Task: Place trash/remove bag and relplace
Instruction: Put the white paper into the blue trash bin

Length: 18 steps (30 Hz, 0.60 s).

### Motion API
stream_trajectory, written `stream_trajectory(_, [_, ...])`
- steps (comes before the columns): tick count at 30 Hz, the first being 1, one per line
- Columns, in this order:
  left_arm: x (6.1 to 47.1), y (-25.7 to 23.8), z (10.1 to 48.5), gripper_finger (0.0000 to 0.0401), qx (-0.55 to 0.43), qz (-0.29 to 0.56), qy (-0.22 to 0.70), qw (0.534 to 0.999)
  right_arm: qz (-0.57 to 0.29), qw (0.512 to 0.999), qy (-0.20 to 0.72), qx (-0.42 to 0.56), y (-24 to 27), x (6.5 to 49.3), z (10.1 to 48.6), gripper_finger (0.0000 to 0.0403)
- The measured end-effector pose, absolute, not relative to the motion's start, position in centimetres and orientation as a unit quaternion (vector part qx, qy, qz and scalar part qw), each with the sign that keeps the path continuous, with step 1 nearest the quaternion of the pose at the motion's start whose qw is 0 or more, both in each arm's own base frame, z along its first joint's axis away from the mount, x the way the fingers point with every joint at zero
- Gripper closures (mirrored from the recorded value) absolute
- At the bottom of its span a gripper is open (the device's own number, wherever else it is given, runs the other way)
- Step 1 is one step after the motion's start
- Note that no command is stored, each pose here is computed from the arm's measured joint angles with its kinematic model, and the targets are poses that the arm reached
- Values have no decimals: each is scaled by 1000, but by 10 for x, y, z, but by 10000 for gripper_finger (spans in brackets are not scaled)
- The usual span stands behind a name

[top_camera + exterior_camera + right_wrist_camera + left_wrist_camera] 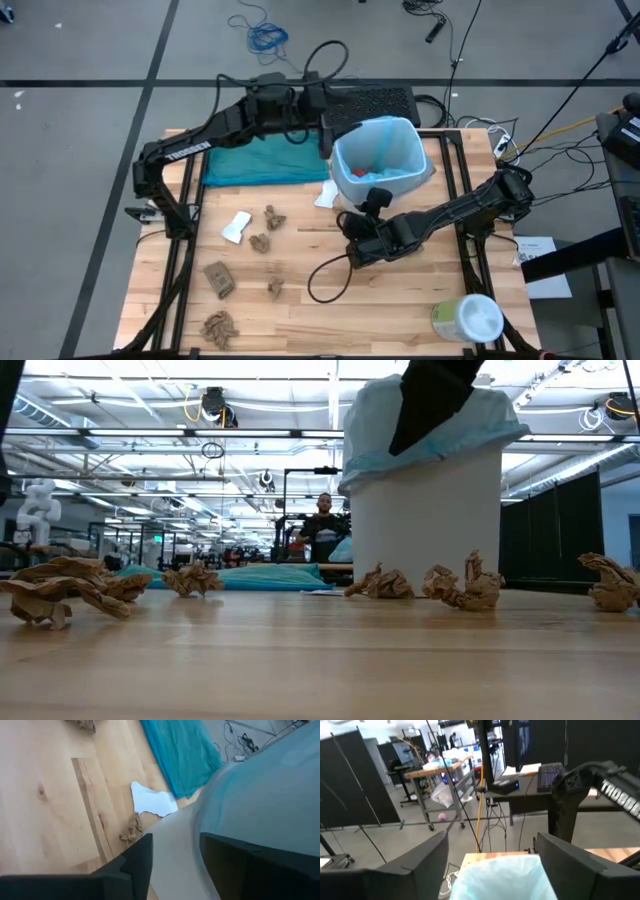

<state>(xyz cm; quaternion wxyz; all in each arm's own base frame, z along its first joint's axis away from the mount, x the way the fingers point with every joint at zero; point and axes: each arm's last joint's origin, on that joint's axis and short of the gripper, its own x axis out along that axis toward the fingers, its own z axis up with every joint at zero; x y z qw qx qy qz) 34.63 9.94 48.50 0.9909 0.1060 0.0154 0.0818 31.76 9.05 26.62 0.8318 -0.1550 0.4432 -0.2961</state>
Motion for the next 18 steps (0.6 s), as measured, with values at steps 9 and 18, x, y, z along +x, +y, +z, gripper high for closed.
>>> stream_trajectory(9, [302,83,509,327,114,73,26,990,-283,853,420,-122,90,301,292,236])
stream_trajectory(18, [263,70,511,399,101,58,101,988,-247,904,345,-46,85,262,346,256])
